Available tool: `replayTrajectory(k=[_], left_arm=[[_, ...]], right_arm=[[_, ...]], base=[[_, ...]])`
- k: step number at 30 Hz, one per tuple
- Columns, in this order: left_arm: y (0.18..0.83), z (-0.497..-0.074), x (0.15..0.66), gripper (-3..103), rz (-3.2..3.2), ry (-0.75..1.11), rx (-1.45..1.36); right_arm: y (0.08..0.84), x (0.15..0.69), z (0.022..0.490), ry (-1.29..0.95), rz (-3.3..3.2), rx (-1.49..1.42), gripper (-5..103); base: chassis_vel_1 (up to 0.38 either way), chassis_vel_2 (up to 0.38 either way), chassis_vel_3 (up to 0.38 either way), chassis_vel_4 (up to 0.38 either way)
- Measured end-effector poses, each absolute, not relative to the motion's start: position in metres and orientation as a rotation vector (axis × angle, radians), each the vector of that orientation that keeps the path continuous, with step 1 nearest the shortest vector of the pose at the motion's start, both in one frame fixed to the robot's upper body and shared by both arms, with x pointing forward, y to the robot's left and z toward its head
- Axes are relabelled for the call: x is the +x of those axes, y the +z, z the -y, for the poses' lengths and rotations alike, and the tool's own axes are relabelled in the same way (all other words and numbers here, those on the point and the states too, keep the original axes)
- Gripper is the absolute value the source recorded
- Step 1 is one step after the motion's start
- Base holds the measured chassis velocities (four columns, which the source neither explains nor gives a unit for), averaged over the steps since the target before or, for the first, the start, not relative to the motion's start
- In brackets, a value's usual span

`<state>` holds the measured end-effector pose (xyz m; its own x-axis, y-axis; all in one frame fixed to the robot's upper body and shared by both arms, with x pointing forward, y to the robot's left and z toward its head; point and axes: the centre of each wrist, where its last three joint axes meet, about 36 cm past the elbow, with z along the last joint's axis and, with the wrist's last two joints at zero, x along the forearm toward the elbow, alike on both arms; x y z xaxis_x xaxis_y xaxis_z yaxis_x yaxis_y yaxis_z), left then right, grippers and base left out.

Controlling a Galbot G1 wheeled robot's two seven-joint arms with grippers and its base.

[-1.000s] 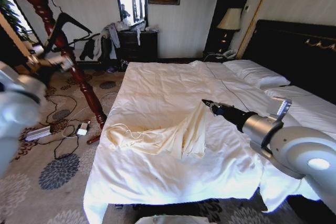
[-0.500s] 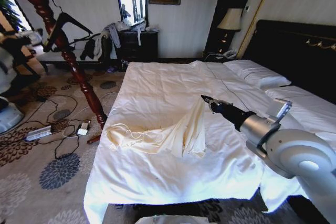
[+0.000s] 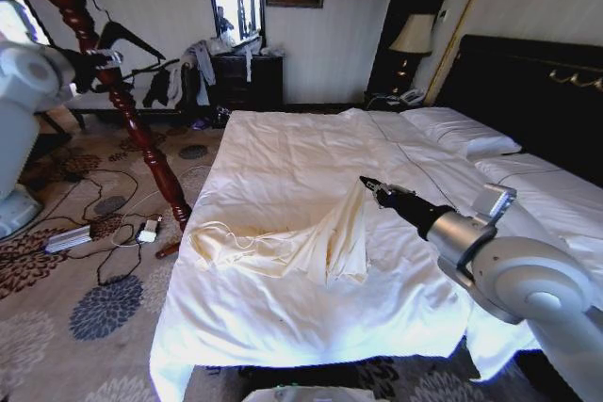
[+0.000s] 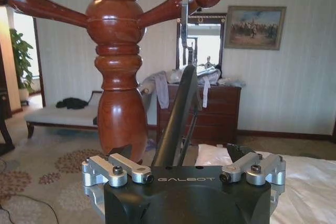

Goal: Pick up the clothes from the bed and hang them on the clothes hanger.

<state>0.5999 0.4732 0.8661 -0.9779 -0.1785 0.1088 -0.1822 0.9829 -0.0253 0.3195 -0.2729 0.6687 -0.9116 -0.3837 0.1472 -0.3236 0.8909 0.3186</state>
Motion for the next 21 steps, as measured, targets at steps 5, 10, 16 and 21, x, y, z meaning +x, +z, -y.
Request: replayTrajectory(k=[5,10,16,21], left_arm=[[0.8746,-0.4745,0.6039,101,2.97,0.126,0.238],[0.8763,-0.4741,0.6049,89,2.958,0.151,0.235],[0.8765,-0.4719,0.6077,62,2.957,0.158,0.232],[0.8759,-0.4706,0.6083,52,2.957,0.158,0.225]], right_arm=[[0.6693,0.3196,0.2729,-0.424,2.855,0.539,0],[0.6681,0.3197,0.2721,-0.424,2.853,0.538,0],[0.6673,0.3197,0.2717,-0.425,2.853,0.537,0],[0.6665,0.3197,0.2715,-0.428,2.851,0.534,0]], base=[[0.0,0.0,0.0,0.0],[0.0,0.0,0.0,0.0],[0.0,0.0,0.0,0.0],[0.0,0.0,0.0,0.0]])
